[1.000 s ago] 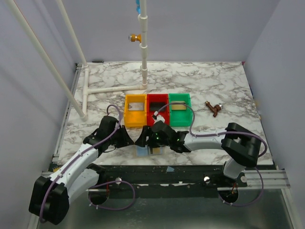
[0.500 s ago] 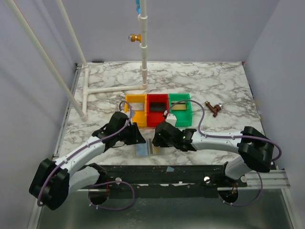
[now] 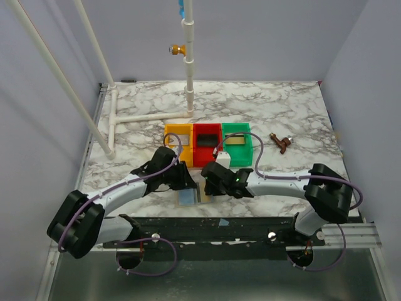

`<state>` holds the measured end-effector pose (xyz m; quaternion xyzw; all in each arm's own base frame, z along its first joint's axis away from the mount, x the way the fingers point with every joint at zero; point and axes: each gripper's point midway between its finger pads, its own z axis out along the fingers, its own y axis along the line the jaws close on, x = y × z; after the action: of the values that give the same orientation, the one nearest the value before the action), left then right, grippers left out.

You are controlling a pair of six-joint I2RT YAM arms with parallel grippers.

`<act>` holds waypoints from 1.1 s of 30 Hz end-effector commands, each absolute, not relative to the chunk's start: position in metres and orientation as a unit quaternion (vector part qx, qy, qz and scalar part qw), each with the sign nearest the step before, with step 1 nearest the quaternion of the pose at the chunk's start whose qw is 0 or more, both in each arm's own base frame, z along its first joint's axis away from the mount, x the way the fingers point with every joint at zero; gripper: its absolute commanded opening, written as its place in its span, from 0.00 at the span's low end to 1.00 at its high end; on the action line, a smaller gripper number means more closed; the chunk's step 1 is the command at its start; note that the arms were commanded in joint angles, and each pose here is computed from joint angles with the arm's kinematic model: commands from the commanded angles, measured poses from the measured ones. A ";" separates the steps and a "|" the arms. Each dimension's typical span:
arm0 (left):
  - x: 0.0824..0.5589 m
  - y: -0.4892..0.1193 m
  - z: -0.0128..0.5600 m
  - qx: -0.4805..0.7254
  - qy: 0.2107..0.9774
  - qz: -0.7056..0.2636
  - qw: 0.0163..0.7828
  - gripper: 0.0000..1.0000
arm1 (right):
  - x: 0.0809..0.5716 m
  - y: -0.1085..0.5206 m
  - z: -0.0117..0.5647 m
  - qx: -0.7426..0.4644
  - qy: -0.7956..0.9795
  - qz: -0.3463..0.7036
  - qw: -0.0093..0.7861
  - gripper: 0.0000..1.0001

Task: Take the credit cards out of the card holder
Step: Remove the credit card from the card holder.

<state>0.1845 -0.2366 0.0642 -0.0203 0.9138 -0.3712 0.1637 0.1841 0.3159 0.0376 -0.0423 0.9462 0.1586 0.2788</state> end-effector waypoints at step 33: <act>0.183 -0.205 0.020 -0.016 0.944 -0.277 0.180 0.25 | 0.182 0.313 0.019 -0.064 0.954 0.120 0.268 0.37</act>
<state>0.1801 -0.2226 0.0260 -0.0345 0.9244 -0.3491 0.1498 0.1850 0.3150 0.0248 -0.0541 0.9503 0.1385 0.2735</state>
